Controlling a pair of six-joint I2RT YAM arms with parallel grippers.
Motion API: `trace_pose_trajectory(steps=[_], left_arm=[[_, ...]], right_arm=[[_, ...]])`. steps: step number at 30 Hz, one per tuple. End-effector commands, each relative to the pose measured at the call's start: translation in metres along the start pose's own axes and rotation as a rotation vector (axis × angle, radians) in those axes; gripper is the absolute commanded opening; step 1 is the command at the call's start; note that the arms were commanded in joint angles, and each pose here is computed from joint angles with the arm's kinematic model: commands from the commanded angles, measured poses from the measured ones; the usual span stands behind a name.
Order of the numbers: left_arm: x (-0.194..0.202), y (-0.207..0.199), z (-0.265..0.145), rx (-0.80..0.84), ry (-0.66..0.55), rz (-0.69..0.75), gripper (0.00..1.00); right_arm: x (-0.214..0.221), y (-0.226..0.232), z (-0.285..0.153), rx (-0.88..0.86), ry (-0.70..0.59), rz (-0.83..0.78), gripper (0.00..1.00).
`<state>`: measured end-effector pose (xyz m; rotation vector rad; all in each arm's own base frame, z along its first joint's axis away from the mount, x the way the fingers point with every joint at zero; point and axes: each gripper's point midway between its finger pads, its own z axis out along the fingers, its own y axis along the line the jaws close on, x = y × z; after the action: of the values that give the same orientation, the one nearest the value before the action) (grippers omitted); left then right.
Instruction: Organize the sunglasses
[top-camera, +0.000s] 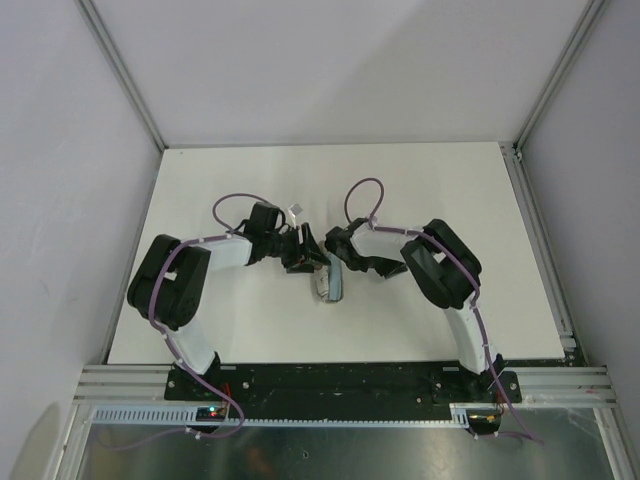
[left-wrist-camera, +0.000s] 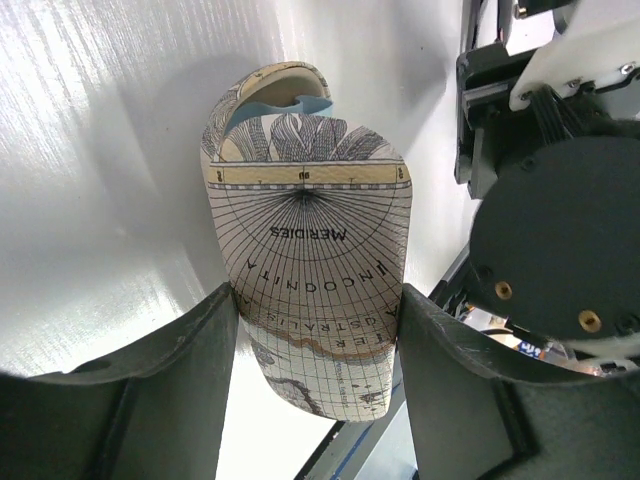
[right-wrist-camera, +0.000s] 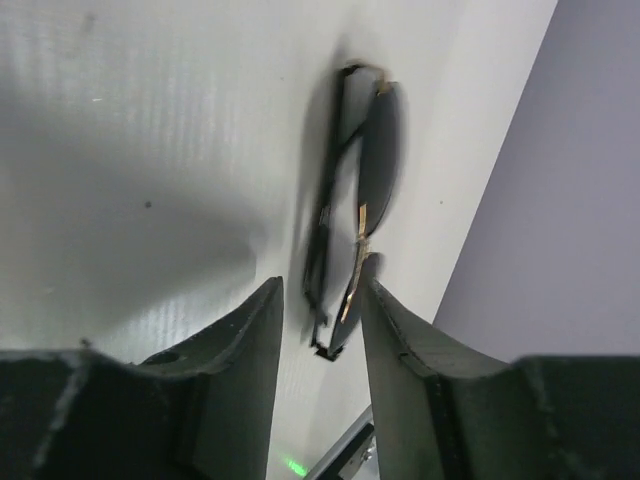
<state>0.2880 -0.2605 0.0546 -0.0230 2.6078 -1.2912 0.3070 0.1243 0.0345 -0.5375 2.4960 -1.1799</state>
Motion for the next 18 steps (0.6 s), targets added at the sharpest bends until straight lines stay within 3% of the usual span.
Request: trace_pose_trajectory(steps=[1, 12, 18], left_arm=[[0.015, 0.028, -0.003, -0.114, 0.017, 0.021, 0.50], [0.014, 0.029, -0.002, -0.114, 0.020, 0.019, 0.50], [0.012, 0.028, -0.001, -0.114, 0.019, 0.019, 0.50]], right_arm=[[-0.021, -0.005, -0.029, -0.079, -0.080, 0.070, 0.43], [-0.041, 0.014, -0.074, -0.511, -0.160, 0.179, 0.43], [-0.036, -0.019, -0.042, -0.636, -0.091, 0.359, 0.42]])
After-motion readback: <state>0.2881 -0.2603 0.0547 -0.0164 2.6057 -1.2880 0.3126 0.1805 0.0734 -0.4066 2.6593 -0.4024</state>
